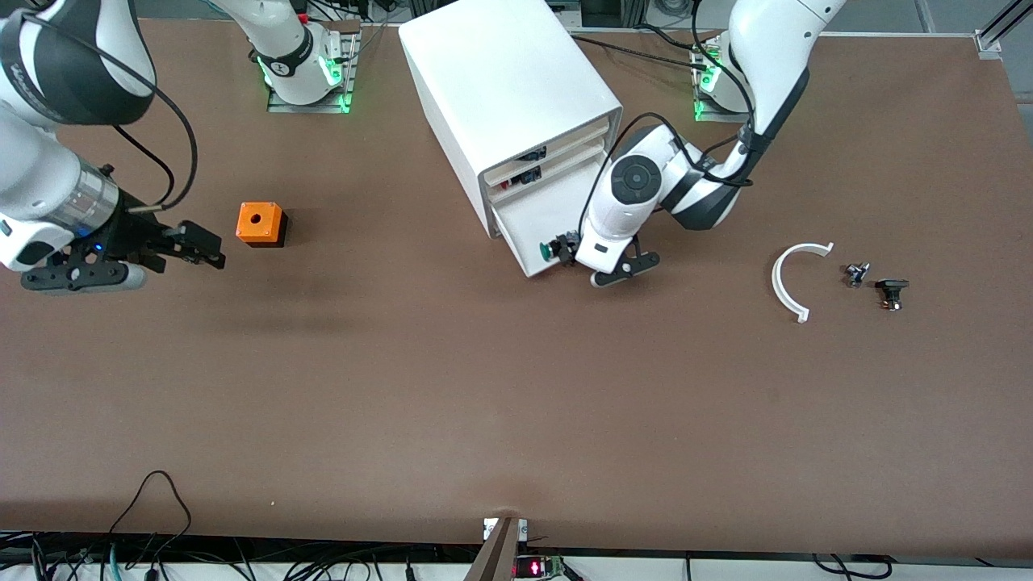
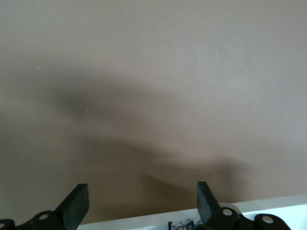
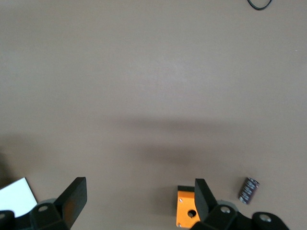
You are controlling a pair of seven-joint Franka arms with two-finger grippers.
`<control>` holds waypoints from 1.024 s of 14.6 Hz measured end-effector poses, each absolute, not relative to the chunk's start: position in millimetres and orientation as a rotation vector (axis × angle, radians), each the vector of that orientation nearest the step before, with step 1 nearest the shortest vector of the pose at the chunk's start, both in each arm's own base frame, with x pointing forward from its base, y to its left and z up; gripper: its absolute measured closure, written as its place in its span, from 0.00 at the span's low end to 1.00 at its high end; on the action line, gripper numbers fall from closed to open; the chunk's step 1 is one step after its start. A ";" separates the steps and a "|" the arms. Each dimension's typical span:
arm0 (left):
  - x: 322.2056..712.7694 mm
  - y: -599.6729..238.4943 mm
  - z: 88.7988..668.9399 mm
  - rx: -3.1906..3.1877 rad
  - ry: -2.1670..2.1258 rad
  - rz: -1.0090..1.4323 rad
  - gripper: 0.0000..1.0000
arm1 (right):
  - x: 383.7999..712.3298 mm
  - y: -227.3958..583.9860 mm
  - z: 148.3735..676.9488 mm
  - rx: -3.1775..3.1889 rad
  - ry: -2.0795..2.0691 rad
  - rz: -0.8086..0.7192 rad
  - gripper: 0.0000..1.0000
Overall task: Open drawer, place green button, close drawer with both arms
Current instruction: 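Push the drawer shut with the left gripper while the right arm returns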
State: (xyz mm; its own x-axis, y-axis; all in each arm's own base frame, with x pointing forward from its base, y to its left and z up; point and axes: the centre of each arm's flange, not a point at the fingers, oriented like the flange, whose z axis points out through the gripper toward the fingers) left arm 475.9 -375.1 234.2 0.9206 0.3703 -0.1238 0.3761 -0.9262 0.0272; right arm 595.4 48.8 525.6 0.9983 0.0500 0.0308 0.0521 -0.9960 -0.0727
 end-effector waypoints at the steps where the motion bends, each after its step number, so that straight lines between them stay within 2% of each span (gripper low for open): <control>1: 469.9 -381.5 235.0 3.034 0.571 -0.190 0.01 | 590.2 47.2 531.5 -3.078 -0.086 -0.035 0.00; 8: 428.9 -411.8 242.1 3.102 0.509 -0.313 0.00 | 568.1 40.0 558.0 -3.119 -0.102 0.002 0.00; 15: 407.9 -428.5 246.6 3.113 0.474 -0.362 0.00 | 577.3 40.5 592.4 -3.118 -0.104 -0.068 0.00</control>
State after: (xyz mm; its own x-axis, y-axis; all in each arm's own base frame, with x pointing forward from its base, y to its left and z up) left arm 407.9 -428.5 246.6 0.9292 0.2968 -0.2202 0.2904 -0.9549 -0.0618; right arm 577.3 40.5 592.4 0.9968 0.0659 0.0443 0.0668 -0.9976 -0.0197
